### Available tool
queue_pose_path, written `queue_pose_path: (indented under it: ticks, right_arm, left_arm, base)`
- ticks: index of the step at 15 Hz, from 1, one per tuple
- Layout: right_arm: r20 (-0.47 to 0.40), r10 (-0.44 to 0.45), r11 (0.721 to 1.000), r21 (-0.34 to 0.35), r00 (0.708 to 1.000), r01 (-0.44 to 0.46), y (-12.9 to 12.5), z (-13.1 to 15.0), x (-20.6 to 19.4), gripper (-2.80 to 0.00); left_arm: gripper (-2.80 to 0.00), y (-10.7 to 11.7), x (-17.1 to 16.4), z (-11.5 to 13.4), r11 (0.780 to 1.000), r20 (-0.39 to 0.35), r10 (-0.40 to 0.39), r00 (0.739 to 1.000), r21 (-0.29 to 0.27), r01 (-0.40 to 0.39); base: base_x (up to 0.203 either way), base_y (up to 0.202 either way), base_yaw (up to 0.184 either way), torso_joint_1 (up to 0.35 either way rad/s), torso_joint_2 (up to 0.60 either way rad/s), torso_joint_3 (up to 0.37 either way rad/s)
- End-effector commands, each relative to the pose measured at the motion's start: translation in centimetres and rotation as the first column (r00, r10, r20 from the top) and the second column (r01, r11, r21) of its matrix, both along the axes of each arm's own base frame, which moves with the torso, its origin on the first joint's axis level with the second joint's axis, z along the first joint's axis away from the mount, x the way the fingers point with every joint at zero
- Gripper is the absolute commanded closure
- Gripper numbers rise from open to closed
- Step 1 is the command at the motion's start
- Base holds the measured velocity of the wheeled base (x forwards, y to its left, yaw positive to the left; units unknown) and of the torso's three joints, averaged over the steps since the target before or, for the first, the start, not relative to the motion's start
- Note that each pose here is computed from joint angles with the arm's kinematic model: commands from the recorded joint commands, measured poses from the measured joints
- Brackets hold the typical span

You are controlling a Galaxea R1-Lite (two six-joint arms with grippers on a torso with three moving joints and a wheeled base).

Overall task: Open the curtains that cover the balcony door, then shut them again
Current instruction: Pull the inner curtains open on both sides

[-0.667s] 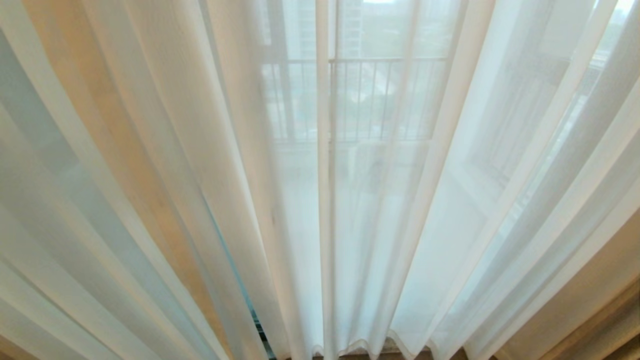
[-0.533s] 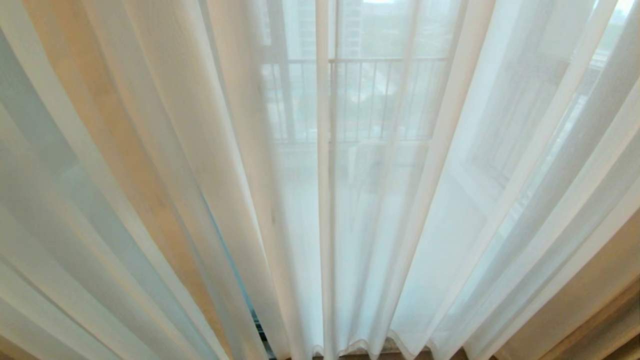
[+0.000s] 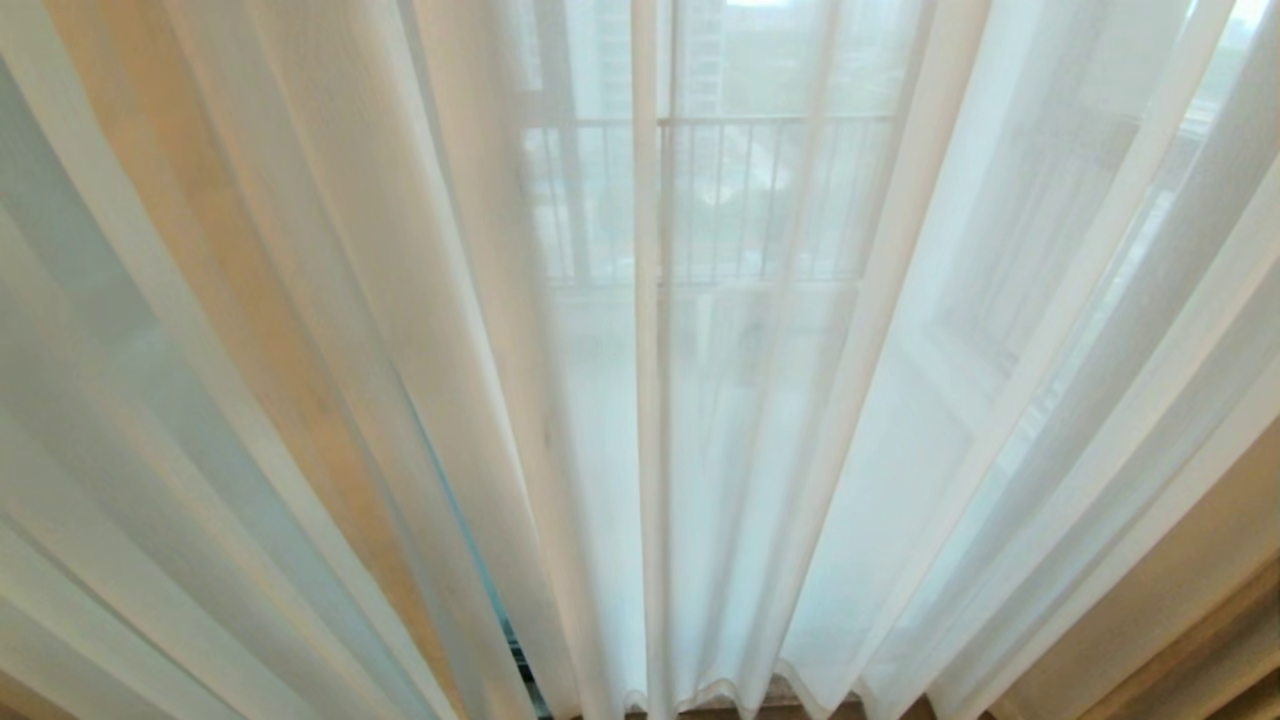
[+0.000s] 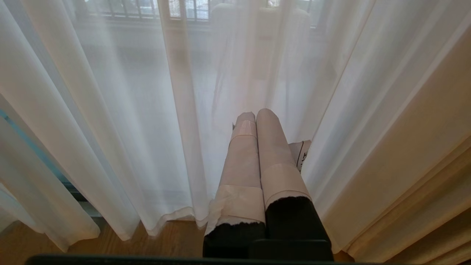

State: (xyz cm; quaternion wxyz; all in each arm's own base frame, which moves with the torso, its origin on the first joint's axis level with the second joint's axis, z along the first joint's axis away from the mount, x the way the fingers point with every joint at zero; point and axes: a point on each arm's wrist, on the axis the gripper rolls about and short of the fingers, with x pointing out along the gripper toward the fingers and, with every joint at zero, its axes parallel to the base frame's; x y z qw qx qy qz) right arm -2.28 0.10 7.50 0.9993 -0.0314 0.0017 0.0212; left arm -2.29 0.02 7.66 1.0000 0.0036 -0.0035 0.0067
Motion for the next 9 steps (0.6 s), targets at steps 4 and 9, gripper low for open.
queue_pose_path:
  ticks: [4,9]
  right_arm:
    - [0.000,0.002,1.000,-0.001,1.000,-0.002,0.0,0.0,0.0,0.00]
    - [0.000,0.002,1.000,0.000,1.000,-0.002,0.0,0.0,0.0,0.00]
  left_arm:
    - [0.00,0.0,0.0,0.4,0.997,0.037,-0.003,0.999,0.074,0.000]
    - [0.00,0.0,-0.7,2.8,0.998,0.162,0.008,0.987,0.066,-0.019]
  base:
    - [0.000,0.000,0.000,0.000,0.00,0.000]
    - [0.000,0.000,0.000,0.000,0.00,0.000]
